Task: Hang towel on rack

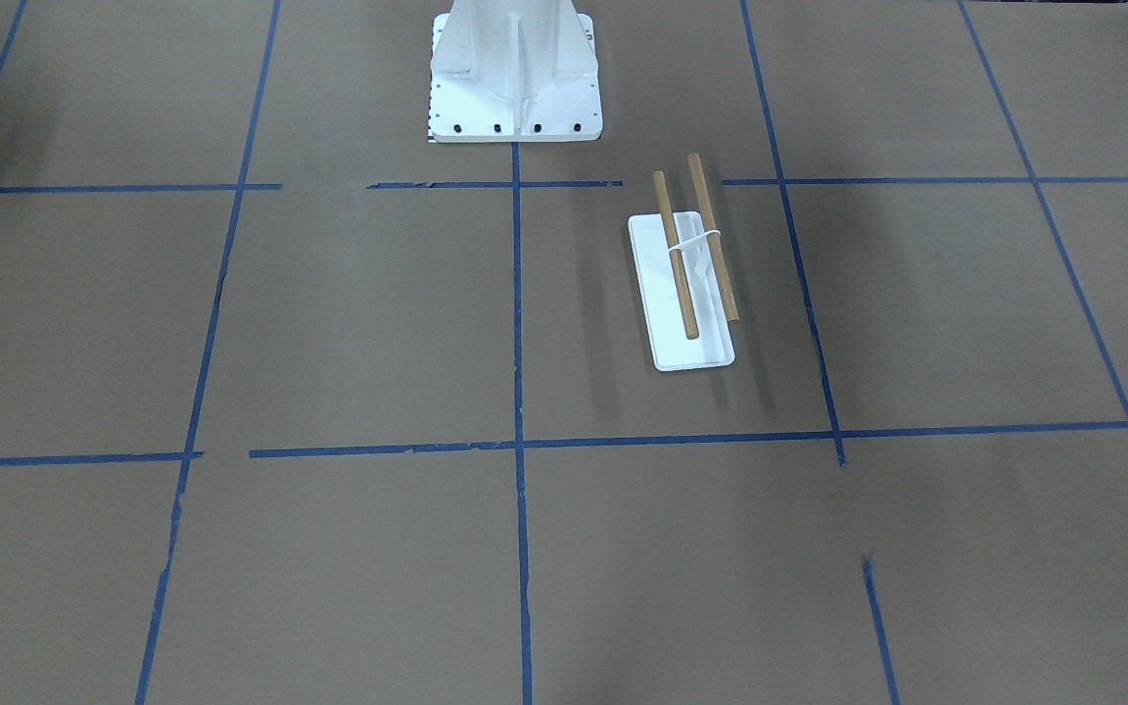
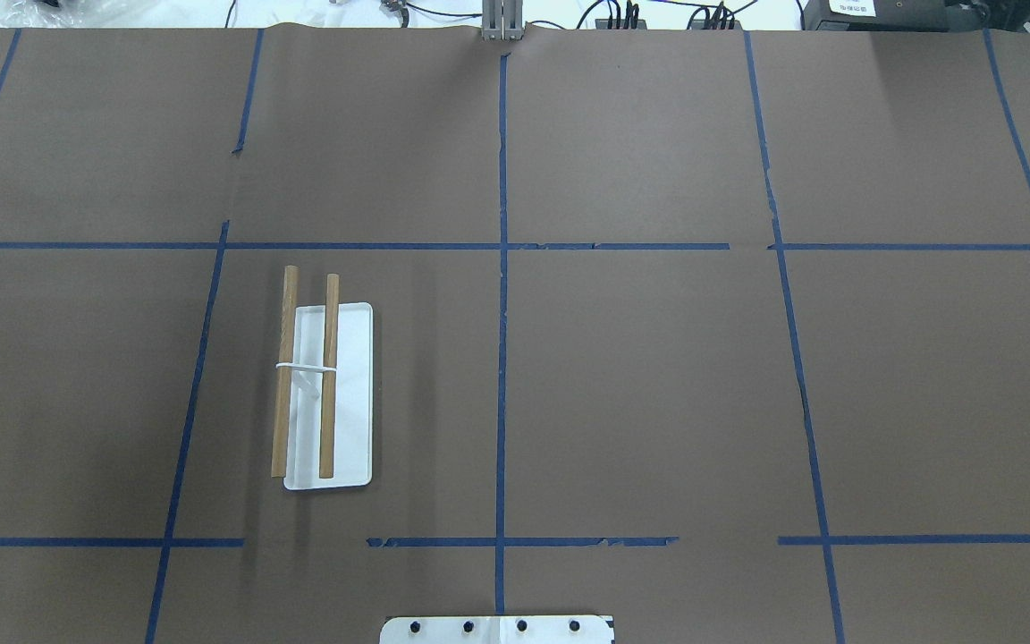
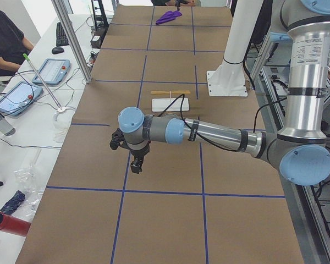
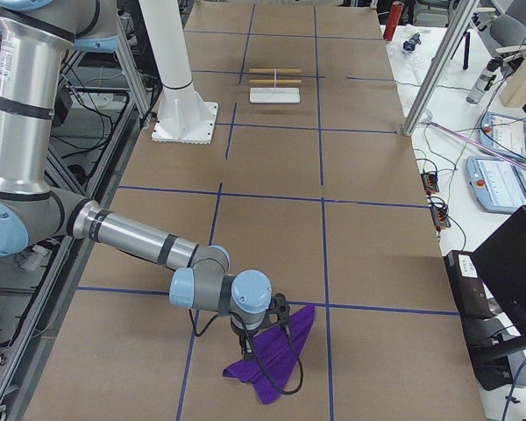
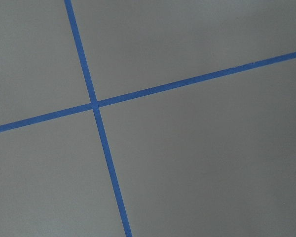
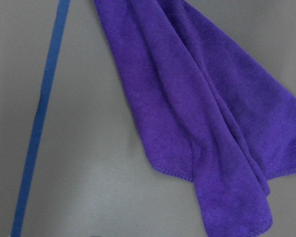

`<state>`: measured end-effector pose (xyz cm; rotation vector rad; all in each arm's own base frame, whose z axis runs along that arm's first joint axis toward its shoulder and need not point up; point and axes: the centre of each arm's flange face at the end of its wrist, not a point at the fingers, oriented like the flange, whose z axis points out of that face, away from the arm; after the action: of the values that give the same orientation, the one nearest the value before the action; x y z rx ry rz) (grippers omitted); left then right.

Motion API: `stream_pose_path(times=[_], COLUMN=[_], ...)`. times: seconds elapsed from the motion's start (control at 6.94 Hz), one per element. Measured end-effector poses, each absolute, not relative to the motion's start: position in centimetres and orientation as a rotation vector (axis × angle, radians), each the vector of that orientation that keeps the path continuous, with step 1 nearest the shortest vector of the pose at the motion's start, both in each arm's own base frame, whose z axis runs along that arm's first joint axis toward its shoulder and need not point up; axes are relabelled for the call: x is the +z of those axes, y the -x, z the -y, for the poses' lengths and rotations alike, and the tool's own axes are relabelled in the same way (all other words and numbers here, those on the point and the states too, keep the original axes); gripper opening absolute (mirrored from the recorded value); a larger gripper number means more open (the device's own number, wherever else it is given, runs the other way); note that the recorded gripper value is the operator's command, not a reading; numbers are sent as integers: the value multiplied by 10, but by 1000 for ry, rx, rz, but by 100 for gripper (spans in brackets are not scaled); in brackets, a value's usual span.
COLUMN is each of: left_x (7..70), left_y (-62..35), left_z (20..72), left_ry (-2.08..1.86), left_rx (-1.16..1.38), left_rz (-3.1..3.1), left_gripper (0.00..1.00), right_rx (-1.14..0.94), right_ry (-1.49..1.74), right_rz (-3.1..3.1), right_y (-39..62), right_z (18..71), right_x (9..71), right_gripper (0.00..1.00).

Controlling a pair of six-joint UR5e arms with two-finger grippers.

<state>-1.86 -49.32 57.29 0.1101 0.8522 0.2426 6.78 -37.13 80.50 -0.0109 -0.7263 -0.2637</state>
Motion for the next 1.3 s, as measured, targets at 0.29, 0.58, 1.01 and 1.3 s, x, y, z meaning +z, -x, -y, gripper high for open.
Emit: stream_pose_path(times=[0.29,0.58,1.01,1.3], left_x=[570,568,567,569], left_y=[19,19,19,19], left_z=[493,493,493,493], left_ry=[-115,-121,-122,-119], left_rx=[244,247,247,246], left_rz=[-852,-852,-852,-852], left_gripper=[100,100,100,100], right_rx=[-262,-248,-232,-228], right_ry=[9,32,64,73], right_rz=[731,737,742,743], right_y=[-82,-84,-84,-84], right_z=[384,379,370,367], right_x=[854,876,891,896], right_gripper=[89,88,1,0])
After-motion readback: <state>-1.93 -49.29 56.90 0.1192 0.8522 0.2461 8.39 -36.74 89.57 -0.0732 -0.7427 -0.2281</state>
